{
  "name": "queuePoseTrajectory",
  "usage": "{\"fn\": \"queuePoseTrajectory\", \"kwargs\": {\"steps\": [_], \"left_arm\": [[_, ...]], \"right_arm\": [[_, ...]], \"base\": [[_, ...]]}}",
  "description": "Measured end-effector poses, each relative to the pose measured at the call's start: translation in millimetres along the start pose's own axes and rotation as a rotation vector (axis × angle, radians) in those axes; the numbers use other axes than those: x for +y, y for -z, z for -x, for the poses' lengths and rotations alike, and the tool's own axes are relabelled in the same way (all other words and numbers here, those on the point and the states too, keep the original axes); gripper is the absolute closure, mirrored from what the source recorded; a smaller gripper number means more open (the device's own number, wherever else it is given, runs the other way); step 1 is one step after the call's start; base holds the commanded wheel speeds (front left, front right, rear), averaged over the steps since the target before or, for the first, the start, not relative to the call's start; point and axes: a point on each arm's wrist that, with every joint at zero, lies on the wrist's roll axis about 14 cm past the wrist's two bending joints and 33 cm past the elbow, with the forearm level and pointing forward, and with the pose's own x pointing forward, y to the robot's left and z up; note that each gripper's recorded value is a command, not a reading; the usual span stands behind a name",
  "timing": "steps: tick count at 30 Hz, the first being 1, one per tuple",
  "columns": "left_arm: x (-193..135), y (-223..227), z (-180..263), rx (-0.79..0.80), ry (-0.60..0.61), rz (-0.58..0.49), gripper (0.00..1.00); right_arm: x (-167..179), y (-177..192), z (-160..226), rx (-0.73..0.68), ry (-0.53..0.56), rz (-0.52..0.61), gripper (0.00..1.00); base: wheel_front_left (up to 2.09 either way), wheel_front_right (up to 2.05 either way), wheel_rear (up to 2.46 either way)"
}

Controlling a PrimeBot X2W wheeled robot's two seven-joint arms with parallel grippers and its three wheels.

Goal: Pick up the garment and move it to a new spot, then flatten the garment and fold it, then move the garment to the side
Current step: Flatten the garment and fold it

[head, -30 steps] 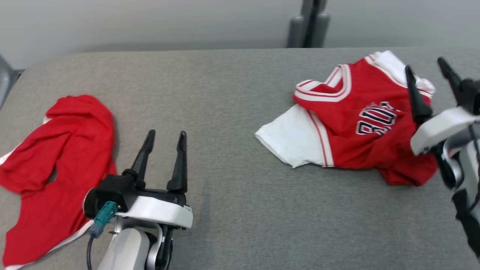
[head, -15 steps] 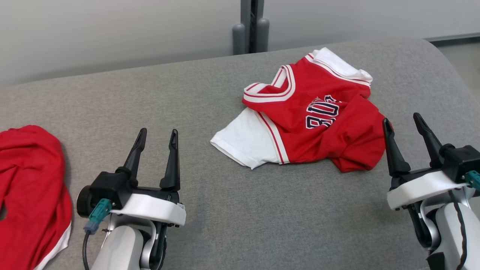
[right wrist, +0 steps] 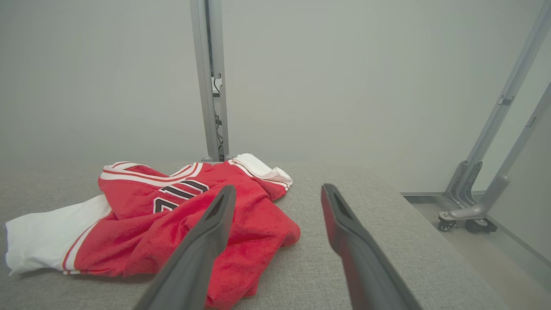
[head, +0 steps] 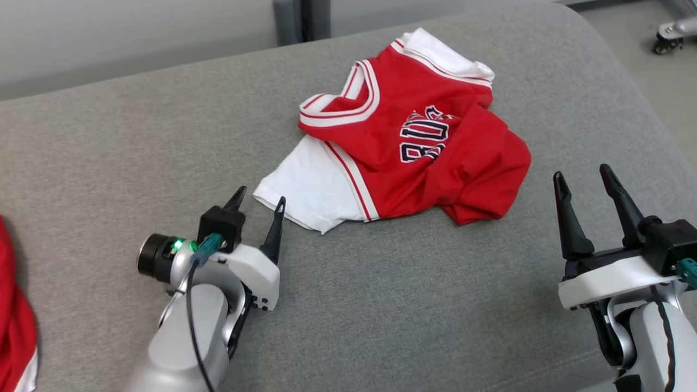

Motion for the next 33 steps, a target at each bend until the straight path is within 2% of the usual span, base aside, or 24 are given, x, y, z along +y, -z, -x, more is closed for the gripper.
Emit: {"fn": "queuePoseTrajectory", "kwargs": {"steps": [5,10,15,16,17,18,23,26,29,33], "left_arm": [[-1.8,19.4,-22.9,0.11,0.031,-0.081,0.0],[1.6,32.0,-34.2,0.179,0.036,-0.11,0.0],[-8.4,38.0,-35.8,0.209,0.104,-0.064,0.0],[-10.7,38.8,-35.1,0.212,0.116,-0.05,0.51],[-11.0,40.2,-34.1,0.219,0.118,-0.034,0.93],[-11.9,41.8,-33.0,0.225,0.122,-0.032,1.0],[-8.4,38.0,-30.3,0.209,0.109,0.003,1.0],[3.5,25.6,-31.6,0.165,0.053,0.028,1.0],[21.7,3.6,-33.7,0.096,-0.029,0.066,1.0],[55.4,-51.2,-29.8,-0.083,-0.154,0.11,1.0]], "right_arm": [[-8.4,9.5,3.2,0.028,0.032,0.005,0.0],[-9.1,15.2,4.5,0.043,0.045,0.0,0.0],[-10.4,17.3,5.1,0.05,0.05,0.002,0.0],[-10.5,17.5,5.1,0.05,0.05,0.002,0.0],[-11.0,17.6,5.1,0.051,0.052,0.002,0.0],[-11.0,17.9,5.0,0.051,0.052,0.002,0.0],[-7.0,18.3,2.1,0.051,0.039,0.008,0.0],[-2.8,17.8,-0.9,0.048,0.026,0.009,0.0],[0.0,16.4,-4.3,0.042,0.014,0.009,0.0],[8.7,14.6,-10.3,0.033,-0.015,0.011,0.0]], "base": [[0.0,0.0,0.0],[0.0,0.0,0.0],[0.0,0.0,0.0],[0.0,0.0,0.0],[0.0,0.0,0.0],[0.0,0.0,0.0],[0.0,0.0,0.0],[0.0,0.0,0.0],[0.0,0.0,0.0],[0.0,0.0,0.0]]}}
